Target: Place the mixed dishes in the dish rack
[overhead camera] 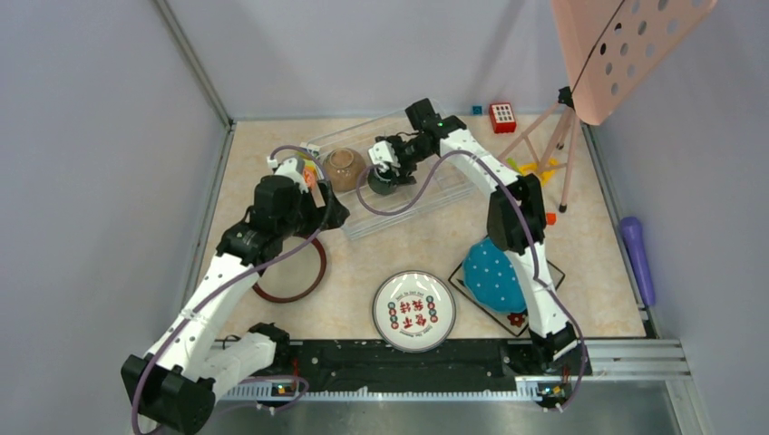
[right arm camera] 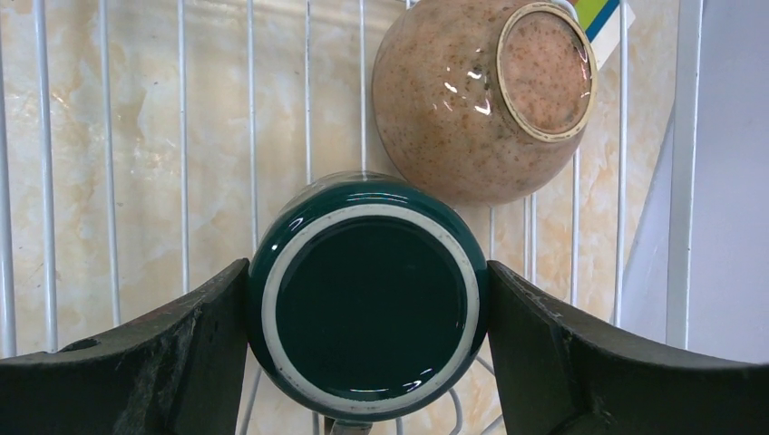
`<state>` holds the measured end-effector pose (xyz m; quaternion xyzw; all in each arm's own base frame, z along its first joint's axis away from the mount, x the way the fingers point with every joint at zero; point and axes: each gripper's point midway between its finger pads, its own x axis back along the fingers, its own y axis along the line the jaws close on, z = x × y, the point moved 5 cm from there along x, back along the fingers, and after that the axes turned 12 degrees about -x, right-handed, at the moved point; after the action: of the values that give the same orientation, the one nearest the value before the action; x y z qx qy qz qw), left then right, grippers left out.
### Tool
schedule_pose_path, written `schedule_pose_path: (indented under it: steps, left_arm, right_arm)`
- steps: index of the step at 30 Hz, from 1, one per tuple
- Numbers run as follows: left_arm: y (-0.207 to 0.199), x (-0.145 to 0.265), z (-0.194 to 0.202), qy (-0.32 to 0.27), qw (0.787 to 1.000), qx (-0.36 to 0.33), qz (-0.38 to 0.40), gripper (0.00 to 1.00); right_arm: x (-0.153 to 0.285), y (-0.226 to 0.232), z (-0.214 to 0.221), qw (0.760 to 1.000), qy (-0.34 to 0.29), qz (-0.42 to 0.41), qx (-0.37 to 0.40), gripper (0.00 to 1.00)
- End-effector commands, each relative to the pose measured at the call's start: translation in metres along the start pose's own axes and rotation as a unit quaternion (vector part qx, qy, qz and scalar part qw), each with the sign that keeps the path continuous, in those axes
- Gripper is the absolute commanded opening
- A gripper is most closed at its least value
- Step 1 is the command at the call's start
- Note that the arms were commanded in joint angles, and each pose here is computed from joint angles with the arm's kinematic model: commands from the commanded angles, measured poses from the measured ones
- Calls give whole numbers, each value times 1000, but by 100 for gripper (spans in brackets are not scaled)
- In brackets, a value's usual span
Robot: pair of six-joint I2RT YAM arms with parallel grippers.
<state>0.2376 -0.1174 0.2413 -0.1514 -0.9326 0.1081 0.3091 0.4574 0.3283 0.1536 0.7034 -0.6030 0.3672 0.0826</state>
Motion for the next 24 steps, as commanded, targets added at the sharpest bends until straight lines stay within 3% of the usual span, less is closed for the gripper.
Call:
schedule_pose_path:
  steps: [1, 4, 8, 16, 20, 24]
  left_arm:
    - [0, -7, 0, 0, 1000, -1, 9, 94]
    - [1, -9, -1, 2, 1000, -1, 6, 94]
    - [1, -12, -1, 8, 1000, 1, 5, 95]
    - [6, -8, -1, 10, 1000, 10, -16, 95]
    - [9, -2, -4, 9, 1000, 13, -22, 96]
    - [11, 2, -3, 9, 1000, 16, -24, 96]
  right_arm:
    - [-2, -10, -8, 1000, -4, 7, 7, 1]
    - [-1, -15, -6, 1000, 5, 25, -8, 21]
    - [-1, -16, -7, 998, 13, 51, -16, 82]
    - [12, -17, -25, 998, -9, 58, -13, 85]
    - [25, -17, -42, 997, -23, 68, -19, 99]
    - [34, -15, -51, 997, -24, 72, -19, 99]
